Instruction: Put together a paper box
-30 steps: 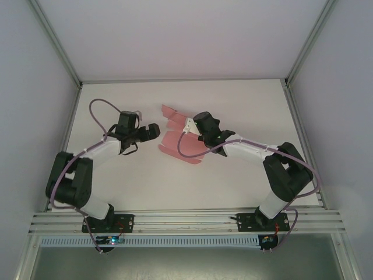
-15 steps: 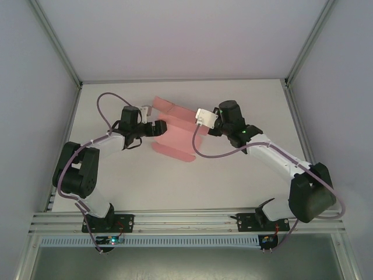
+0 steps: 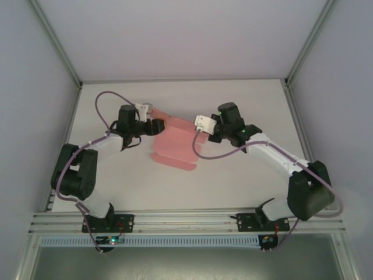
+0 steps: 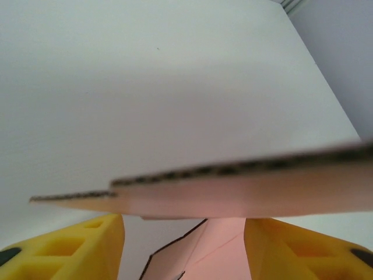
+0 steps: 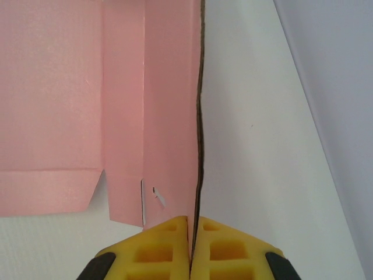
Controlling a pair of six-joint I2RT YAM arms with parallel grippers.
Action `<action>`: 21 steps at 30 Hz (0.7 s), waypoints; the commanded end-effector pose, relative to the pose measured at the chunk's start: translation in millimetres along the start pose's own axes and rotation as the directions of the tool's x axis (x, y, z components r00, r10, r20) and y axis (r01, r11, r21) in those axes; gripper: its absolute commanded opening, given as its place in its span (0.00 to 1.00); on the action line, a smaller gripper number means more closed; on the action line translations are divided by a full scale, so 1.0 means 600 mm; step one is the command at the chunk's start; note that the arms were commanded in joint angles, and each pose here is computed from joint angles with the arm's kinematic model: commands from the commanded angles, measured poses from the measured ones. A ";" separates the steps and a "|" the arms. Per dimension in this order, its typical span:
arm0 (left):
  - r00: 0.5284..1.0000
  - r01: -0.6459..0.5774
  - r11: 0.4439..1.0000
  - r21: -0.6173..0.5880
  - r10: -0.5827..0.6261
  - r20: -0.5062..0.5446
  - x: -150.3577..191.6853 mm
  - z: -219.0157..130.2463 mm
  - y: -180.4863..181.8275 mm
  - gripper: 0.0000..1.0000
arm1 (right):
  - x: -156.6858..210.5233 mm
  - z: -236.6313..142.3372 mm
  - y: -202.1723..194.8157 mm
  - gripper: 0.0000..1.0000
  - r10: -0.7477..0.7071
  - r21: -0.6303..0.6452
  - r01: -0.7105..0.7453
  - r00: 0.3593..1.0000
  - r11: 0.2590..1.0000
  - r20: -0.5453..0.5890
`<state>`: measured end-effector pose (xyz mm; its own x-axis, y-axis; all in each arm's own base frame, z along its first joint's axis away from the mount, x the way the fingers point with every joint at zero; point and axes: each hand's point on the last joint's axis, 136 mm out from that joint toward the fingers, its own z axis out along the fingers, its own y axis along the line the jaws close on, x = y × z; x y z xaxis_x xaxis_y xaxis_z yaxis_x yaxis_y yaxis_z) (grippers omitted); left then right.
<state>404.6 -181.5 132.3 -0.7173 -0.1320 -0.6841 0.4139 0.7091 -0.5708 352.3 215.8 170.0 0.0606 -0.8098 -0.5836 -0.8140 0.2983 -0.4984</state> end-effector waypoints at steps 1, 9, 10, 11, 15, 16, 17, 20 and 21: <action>0.998 -0.046 0.996 0.077 0.044 0.035 -0.017 -0.003 -0.018 0.52 | -0.024 -0.022 -0.017 0.00 0.022 0.006 -0.023 0.997 1.000 0.069; 0.999 -0.043 0.996 0.078 0.041 0.032 -0.008 -0.011 -0.022 0.42 | -0.020 -0.022 -0.028 0.00 0.057 0.016 -0.058 0.997 0.998 0.057; 0.999 -0.037 0.997 0.073 0.035 0.028 -0.005 -0.011 -0.020 0.42 | -0.020 -0.022 -0.031 0.00 0.063 0.018 -0.064 0.997 0.998 0.055; 0.999 -0.033 0.997 0.070 0.032 0.023 -0.001 -0.011 -0.019 0.43 | -0.020 -0.024 -0.034 0.00 0.068 0.023 -0.069 0.996 0.997 0.054; 1.000 -0.015 0.999 0.043 0.015 0.021 0.013 -0.014 -0.010 0.44 | -0.020 -0.023 -0.037 0.00 0.087 0.021 -0.088 0.995 0.996 0.047; 1.000 -0.012 0.999 0.041 0.011 0.021 0.017 -0.014 -0.009 0.44 | -0.020 -0.024 -0.038 0.00 0.090 0.023 -0.091 0.995 0.996 0.047; 1.000 -0.011 0.999 0.041 0.010 0.022 0.019 -0.015 -0.009 0.43 | -0.019 -0.022 -0.038 0.00 0.095 0.021 -0.096 0.995 0.995 0.042; 0.999 -0.022 0.999 0.043 0.020 0.036 0.017 -0.016 -0.013 0.38 | -0.020 -0.022 -0.034 0.00 0.099 0.005 -0.099 0.994 0.995 0.044; 0.999 -0.028 0.998 0.047 0.026 0.046 0.014 -0.016 -0.015 0.35 | -0.021 -0.022 -0.033 0.00 0.100 -0.001 -0.100 0.994 0.995 0.046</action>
<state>384.4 -183.1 117.8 -0.7407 -0.1293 -0.6593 0.4168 0.6811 -0.6019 356.8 207.2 179.1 -0.0032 -0.7856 -0.6187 -0.8164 0.3593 -0.4521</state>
